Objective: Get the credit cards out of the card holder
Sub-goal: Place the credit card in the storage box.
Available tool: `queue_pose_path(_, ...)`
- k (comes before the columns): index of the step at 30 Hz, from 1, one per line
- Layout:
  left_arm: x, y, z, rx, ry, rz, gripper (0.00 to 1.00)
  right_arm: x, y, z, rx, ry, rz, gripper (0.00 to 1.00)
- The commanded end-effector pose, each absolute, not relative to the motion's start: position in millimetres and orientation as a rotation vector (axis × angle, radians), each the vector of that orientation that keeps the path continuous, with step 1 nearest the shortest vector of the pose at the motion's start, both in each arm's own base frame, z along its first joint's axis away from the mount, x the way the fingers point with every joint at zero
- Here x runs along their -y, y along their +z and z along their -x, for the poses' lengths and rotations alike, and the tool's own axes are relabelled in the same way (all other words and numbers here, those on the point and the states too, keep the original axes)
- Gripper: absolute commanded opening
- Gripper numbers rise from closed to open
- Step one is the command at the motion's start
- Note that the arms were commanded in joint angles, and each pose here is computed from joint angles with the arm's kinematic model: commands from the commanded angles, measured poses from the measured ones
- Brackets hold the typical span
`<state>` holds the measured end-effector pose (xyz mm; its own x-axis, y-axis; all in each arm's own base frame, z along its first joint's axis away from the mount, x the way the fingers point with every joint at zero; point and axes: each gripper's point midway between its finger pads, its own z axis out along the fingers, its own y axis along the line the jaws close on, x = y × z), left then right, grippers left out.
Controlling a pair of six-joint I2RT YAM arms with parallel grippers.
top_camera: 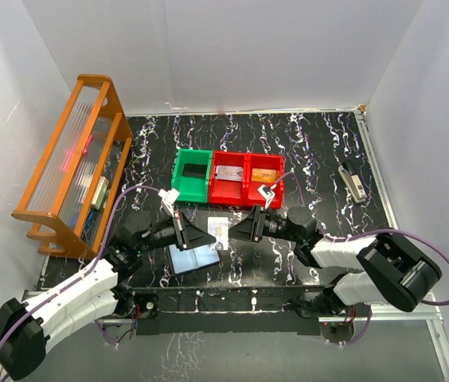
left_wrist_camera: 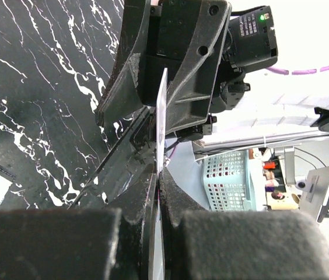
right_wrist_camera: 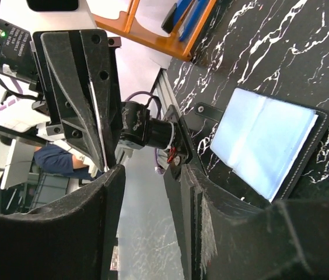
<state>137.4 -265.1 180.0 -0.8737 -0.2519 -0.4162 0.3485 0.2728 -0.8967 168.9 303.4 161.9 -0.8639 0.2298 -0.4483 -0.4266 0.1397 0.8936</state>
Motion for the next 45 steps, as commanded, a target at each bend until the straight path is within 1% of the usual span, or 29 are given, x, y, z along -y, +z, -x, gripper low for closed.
queue_pose_path(1, 269, 188, -131, -2.026, -1.705, -0.136, 0.0, -315, 207, -165, -1.75, 1.883, 0.293, 0.41)
queue_pose_path(5, 268, 187, -134, -2.025, -1.688, -0.113, 0.0, -314, 205, -169, -1.755, 1.868, 0.24, 0.4)
queue_pose_path(10, 261, 189, -136, -2.029, -1.621, -0.107, 0.0, -295, 175, -196, -1.873, 1.644, -0.003, 0.42)
queue_pose_path(13, 258, 189, -136, -2.022, -1.603, -0.095, 0.0, -283, 176, -203, -1.879, 1.54, -0.038, 0.44)
queue_pose_path(17, 257, 192, -137, -2.006, -1.603, -0.082, 0.0, -284, 195, -197, -1.848, 1.534, 0.058, 0.46)
queue_pose_path(21, 261, 198, -140, -1.989, -1.62, -0.097, 0.0, -296, 206, -180, -1.819, 1.645, 0.197, 0.47)
queue_pose_path(23, 263, 201, -140, -1.982, -1.635, -0.107, 0.0, -305, 225, -176, -1.768, 1.711, 0.254, 0.47)
queue_pose_path(26, 266, 203, -141, -1.974, -1.656, -0.114, 0.0, -317, 232, -166, -1.742, 1.778, 0.328, 0.45)
queue_pose_path(29, 267, 205, -140, -1.965, -1.678, -0.114, 0.0, -322, 230, -164, -1.739, 1.801, 0.332, 0.4)
queue_pose_path(32, 266, 207, -138, -1.956, -1.685, -0.112, 0.0, -320, 224, -168, -1.753, 1.778, 0.3, 0.37)
queue_pose_path(38, 262, 202, -134, -1.958, -1.676, -0.112, 0.0, -321, 232, -162, -1.715, 1.832, 0.318, 0.23)
queue_pose_path(42, 263, 204, -131, -1.942, -1.709, -0.115, 0.0, -321, 242, -152, -1.666, 1.901, 0.358, 0.22)
queue_pose_path(44, 263, 206, -131, -1.93, -1.719, -0.119, 0.0, -321, 244, -151, -1.662, 1.911, 0.371, 0.15)
queue_pose_path(45, 263, 205, -131, -1.932, -1.718, -0.117, 0.0, -321, 245, -151, -1.655, 1.913, 0.373, 0.14)
